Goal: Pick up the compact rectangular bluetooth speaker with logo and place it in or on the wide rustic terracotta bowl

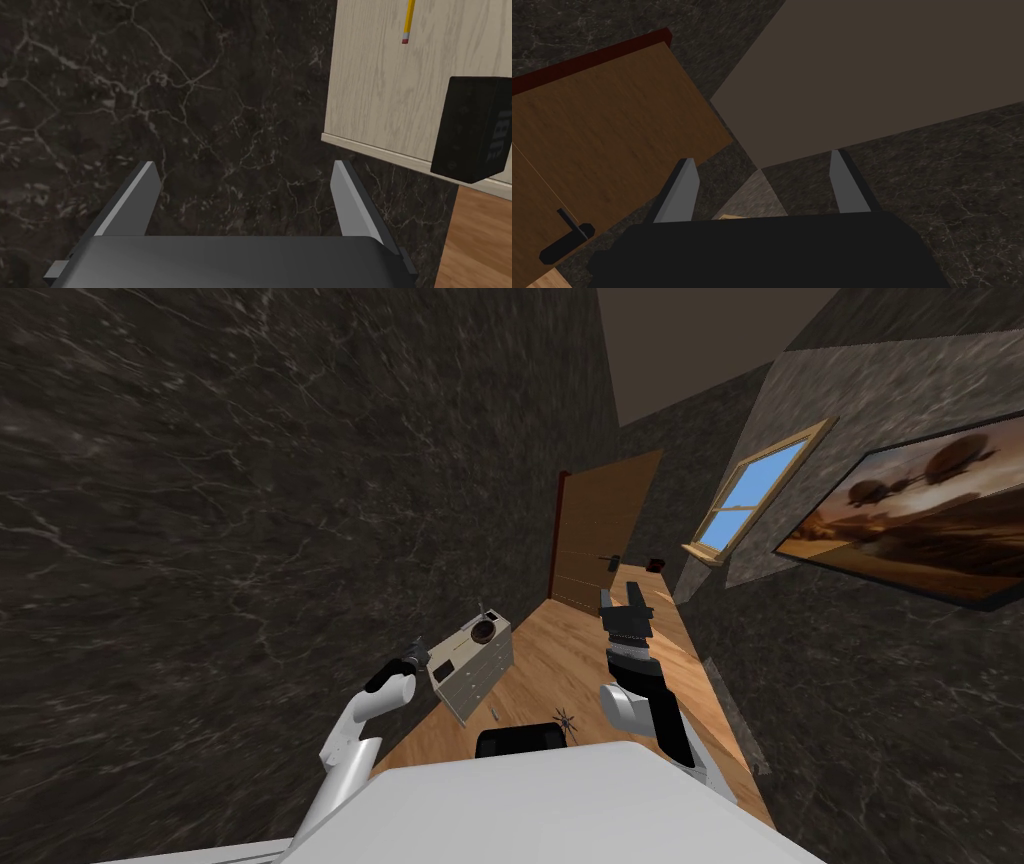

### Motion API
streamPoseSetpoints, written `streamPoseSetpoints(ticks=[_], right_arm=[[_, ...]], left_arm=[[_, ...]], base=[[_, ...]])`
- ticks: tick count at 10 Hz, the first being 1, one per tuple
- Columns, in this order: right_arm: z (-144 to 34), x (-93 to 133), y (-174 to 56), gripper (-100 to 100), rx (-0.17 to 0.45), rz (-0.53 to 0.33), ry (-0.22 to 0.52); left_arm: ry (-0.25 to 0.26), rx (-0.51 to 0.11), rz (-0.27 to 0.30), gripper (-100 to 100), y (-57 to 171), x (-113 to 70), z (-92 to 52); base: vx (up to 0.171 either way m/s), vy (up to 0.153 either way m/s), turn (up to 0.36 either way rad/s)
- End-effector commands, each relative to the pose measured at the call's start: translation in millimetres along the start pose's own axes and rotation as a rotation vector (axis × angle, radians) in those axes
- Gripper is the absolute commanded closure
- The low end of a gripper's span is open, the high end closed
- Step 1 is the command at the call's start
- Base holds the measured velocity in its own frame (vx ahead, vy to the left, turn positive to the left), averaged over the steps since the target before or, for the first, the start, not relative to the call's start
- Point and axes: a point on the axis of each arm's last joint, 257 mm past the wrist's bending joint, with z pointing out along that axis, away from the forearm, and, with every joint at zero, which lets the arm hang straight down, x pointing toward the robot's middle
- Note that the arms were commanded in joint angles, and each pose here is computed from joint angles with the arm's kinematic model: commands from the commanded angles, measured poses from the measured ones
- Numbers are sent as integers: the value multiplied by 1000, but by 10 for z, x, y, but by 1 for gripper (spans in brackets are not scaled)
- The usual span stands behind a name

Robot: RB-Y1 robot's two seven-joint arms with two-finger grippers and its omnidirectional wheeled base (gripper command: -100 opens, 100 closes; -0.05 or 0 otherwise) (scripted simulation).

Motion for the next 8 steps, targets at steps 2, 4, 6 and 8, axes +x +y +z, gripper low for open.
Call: streamPoseSetpoints(ticks=[2, 4, 6, 8], right_arm=[[0, 0, 0, 0, 0, 0, 0], [0, 0, 0, 0, 0, 0, 0], [0, 0, 0, 0, 0, 0, 0], [0, 0, 0, 0, 0, 0, 0]], left_arm=[[-35, -98, -18, -100, 289, -127, 74], [-61, -174, -31, -100, 503, -219, 108], [-84, -242, -43, -100, 698, -303, 129], [-106, -308, -53, -100, 887, -383, 136]], base=[[59, -16, 9], [63, -34, 36], [60, -20, 8], [26, -6, 4]])
